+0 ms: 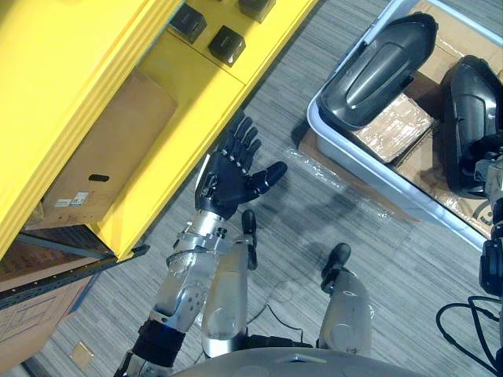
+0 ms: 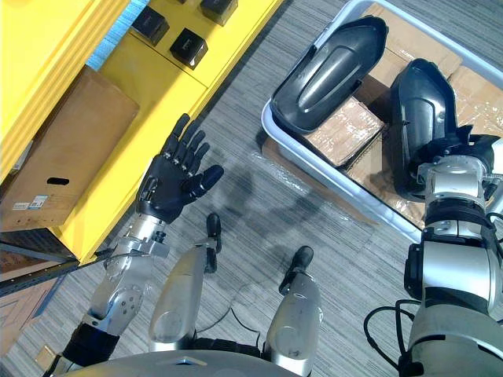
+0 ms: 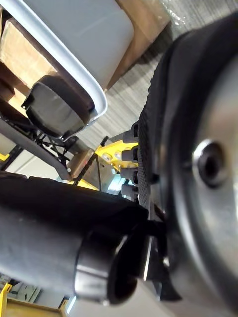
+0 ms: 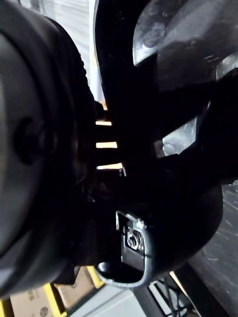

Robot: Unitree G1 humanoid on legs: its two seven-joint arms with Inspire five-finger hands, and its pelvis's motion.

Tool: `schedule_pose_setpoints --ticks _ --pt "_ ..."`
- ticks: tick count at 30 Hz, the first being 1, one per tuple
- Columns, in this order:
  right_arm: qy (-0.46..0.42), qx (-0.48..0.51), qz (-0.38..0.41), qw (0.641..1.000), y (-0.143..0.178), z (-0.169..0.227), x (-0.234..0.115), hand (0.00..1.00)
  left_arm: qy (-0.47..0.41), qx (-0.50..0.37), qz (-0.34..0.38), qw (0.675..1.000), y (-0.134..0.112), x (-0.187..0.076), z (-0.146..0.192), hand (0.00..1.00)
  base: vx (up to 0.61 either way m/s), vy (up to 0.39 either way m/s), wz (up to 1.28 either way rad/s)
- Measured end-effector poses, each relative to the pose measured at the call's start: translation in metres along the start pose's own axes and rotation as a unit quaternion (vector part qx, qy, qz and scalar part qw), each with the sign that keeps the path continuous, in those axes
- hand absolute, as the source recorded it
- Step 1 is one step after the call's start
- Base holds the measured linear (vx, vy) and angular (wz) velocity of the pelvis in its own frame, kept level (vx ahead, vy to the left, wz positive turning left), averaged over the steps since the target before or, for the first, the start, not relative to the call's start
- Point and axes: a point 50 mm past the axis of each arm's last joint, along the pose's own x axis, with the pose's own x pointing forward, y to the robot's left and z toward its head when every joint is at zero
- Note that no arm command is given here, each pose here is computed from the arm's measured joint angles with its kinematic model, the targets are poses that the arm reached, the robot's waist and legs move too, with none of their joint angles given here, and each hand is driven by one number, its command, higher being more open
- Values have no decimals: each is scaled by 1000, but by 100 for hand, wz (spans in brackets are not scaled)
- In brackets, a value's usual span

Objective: Walk over and take three plastic housings, then place them on the shelf

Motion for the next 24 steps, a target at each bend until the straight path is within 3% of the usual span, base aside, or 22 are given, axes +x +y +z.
schedule_pose_setpoints --ticks 8,14,17,19,24 --pt "-24 42 -96 994 -15 -2 3 0 16 -13 24 1000 8 -14 -4 100 1 0 -5" --pt "-193 69 -177 963 -36 35 -17 0 -11 -3 28 1000 6 -26 17 100 54 -21 -3" --pt "-328 77 -202 920 -44 61 -48 0 -38 2 18 999 3 -24 32 100 74 -40 -1" --pt "-380 81 -185 903 -28 63 -69 0 -26 -4 16 1000 1 -24 31 100 110 -53 -10" --pt "-397 80 -106 908 27 29 -102 0 45 -70 -8 996 -13 -21 10 100 128 -41 -10"
